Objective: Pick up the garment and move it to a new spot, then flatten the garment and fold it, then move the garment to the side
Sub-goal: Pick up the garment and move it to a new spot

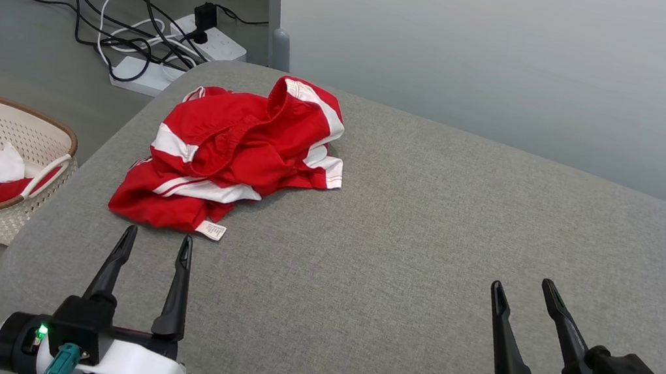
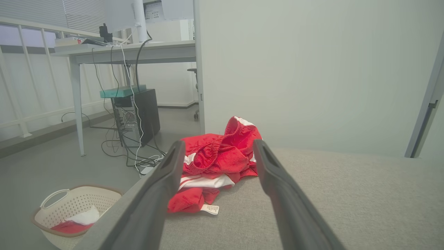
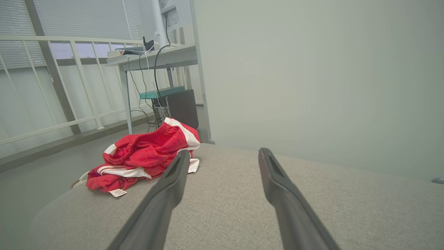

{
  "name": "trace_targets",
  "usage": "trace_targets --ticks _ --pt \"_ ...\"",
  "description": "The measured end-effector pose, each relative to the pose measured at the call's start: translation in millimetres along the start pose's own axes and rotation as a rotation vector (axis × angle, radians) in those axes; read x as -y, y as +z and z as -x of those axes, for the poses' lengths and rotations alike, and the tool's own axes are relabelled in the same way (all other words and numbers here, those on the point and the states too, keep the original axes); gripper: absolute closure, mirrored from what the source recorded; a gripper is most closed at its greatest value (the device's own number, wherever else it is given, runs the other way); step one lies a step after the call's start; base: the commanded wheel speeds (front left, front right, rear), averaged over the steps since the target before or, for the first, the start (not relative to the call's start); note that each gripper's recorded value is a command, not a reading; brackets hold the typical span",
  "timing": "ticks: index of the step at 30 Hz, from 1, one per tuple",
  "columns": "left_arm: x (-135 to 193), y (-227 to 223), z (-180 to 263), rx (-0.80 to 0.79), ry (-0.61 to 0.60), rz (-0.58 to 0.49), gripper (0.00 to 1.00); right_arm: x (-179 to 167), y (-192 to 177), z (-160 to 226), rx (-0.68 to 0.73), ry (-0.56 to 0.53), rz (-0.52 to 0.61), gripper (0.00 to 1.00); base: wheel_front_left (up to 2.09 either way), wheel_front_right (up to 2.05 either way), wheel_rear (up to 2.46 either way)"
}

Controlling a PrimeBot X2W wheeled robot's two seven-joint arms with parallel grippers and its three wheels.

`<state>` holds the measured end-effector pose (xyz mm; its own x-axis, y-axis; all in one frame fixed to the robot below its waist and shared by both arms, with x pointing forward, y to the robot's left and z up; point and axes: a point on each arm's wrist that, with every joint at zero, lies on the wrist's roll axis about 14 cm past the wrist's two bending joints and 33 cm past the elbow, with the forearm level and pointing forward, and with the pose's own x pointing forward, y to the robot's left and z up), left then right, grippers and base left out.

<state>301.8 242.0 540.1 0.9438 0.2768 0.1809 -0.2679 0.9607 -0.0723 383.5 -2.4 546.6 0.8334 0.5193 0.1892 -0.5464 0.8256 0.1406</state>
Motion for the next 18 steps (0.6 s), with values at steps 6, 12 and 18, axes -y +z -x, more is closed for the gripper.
trace_targets --ticks 6,12,18 --pt "-3 -1 0 -0.002 0.011 -0.002 0.0 -1 -1 0 -0.002 0.003 -0.004 0.0 0.0 0.0 0.0" --pt "-10 -12 -1 -0.038 0.04 -0.024 0.0 0 -3 2 -0.008 -0.003 -0.012 0.0 0.0 0.0 0.0" --pt "-1 -17 -28 -0.051 0.02 -0.037 0.0 9 -11 5 -0.028 -0.027 -0.01 0.0 0.0 0.0 0.0"
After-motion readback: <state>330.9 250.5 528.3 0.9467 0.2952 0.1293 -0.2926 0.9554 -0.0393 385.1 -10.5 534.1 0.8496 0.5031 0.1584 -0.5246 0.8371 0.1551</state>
